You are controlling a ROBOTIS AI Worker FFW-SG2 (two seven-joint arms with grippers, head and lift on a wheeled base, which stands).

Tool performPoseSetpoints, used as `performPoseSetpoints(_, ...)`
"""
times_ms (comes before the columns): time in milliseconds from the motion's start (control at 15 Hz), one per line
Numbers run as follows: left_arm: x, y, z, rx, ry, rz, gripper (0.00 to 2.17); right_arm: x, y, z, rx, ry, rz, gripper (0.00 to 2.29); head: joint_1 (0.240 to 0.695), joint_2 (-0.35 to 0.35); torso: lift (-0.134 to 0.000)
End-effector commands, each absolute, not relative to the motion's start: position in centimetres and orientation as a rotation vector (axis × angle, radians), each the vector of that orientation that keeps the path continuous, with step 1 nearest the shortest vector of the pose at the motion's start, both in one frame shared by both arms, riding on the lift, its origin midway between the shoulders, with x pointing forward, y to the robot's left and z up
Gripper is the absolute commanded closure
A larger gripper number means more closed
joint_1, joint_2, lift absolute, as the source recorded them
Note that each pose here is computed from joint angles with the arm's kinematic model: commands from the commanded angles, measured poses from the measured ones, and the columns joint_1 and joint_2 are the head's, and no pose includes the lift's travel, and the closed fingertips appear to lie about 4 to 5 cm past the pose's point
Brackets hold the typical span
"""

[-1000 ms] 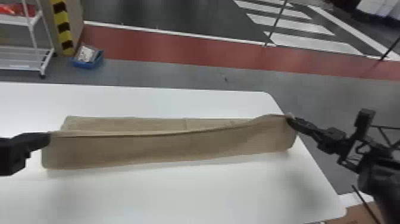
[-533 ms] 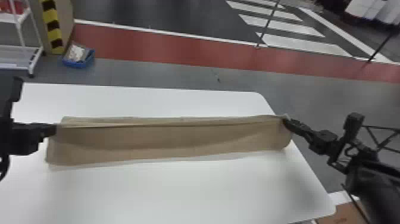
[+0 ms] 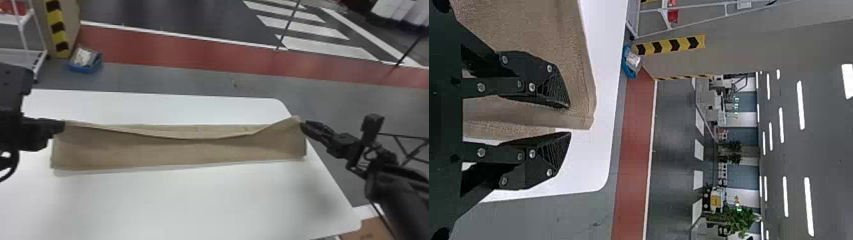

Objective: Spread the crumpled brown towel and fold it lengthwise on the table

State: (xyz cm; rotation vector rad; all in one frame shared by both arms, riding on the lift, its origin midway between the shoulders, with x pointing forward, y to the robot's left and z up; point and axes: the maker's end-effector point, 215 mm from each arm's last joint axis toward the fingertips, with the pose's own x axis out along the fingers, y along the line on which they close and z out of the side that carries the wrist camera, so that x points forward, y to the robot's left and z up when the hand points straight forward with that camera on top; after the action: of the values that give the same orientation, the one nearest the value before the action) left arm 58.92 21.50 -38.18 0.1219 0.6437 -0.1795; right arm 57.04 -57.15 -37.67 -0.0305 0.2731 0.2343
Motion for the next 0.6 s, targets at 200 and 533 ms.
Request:
performPoseSetpoints(200,62.8,19.4,-38.6,0.128,0.584,-0.193,0.18,59.4,-55.2,-39.3,-0.063,0.294,0.178,0.05,0.695,-0.321,-0.123)
performPoseSetpoints(533,64.8,18.3,-36.9,0.119,0.477,-0.17,0.14,60.2,-54.6,-38.1,-0.041,0.27,0.19,0.05,0.676,-0.302,-0.123)
